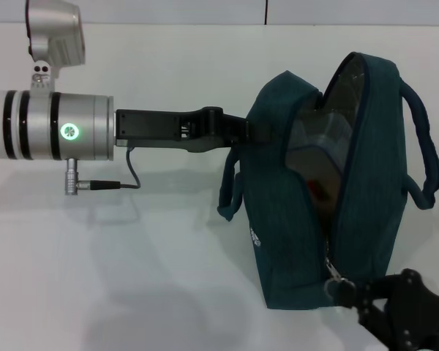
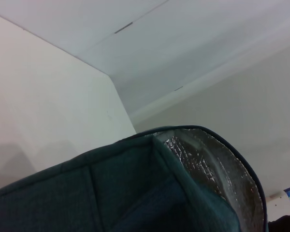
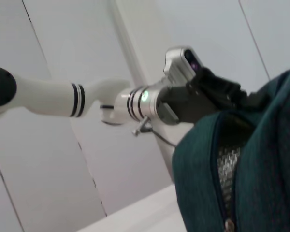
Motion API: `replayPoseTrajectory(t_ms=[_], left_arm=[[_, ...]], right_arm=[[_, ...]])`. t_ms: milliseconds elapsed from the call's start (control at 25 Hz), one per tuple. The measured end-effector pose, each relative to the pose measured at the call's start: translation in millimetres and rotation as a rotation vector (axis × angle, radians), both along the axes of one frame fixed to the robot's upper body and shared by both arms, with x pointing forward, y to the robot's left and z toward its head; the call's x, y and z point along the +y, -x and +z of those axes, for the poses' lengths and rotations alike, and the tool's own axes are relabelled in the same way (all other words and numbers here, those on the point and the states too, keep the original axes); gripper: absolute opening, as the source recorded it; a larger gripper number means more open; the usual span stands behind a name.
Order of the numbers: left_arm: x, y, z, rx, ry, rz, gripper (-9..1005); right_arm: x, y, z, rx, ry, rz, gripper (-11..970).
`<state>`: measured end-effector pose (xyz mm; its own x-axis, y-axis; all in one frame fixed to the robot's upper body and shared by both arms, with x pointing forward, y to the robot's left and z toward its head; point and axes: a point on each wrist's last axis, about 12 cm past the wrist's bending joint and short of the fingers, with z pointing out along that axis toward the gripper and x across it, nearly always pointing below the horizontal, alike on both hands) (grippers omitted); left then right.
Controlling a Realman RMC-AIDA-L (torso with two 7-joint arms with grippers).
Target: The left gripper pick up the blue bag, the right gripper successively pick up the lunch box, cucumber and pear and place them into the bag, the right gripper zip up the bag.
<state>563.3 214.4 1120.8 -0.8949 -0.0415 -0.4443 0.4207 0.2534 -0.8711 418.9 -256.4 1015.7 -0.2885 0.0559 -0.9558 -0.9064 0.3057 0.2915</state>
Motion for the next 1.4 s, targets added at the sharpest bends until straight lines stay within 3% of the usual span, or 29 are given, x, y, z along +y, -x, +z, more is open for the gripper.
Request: replayPoseTrajectory(t_ms=[480, 1400], left_arm=[[0, -0.2, 0.0, -0.006, 0.0, -0.001, 53], [8, 5.6, -1.8, -0.189, 0.033, 0.016, 108]], right_arm=[[-15, 6.5, 12.1, -0.068, -0.104, -0.086, 21], [-8, -1.4, 20.1, -0.097, -0.143, -0.05, 31]])
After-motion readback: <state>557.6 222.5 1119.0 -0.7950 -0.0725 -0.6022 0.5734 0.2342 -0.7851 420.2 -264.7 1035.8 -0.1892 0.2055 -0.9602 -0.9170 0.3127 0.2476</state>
